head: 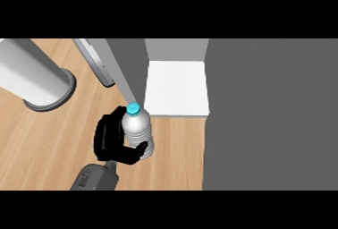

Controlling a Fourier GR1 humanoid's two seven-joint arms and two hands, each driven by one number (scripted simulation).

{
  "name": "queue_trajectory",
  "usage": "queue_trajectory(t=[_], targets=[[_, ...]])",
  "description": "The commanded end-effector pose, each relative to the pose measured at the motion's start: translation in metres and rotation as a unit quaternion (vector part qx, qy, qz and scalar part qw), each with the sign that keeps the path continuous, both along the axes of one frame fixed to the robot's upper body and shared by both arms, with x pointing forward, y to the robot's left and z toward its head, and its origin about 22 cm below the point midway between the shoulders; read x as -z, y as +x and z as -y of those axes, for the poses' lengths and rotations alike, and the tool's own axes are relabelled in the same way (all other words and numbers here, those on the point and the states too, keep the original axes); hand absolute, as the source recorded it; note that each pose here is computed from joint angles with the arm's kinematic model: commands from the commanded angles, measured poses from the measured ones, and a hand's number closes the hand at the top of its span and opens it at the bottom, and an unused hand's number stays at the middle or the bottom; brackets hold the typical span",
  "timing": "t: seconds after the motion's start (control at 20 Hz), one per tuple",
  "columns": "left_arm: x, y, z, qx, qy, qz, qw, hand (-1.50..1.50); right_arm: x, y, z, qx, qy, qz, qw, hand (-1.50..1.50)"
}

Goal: Pick up the bottled water, place it into the cabinet and close the cabinet

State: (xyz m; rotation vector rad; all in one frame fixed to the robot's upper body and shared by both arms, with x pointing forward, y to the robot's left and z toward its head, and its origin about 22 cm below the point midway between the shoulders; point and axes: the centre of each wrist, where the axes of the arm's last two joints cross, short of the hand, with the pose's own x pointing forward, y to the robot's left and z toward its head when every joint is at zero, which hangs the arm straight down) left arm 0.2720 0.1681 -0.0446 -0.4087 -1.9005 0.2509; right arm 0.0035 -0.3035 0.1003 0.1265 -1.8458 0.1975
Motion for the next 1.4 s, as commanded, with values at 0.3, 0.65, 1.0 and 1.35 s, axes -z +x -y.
queue_trajectory(t=[0.3,0.65,1.0,1.35], targets=[[-0.096,-0.02,0.082,0.032,0.019,0.006,0.9993,1.5,-0.032,0.008,-0.011,-0.02,-0.002,0.037,0.999,-1.5],[-0.143,-0.016,0.121,0.009,0.049,-0.006,0.9988,1.5,-0.023,0.018,-0.016,-0.012,-0.002,0.032,0.999,-1.5],[-0.155,0.037,0.132,-0.047,0.079,-0.013,0.9957,1.5,-0.019,0.026,-0.007,-0.001,0.004,0.043,0.999,-1.5],[-0.155,0.05,0.151,-0.074,0.114,-0.022,0.9904,1.5,-0.031,0.011,-0.003,-0.009,-0.006,0.038,0.999,-1.5]])
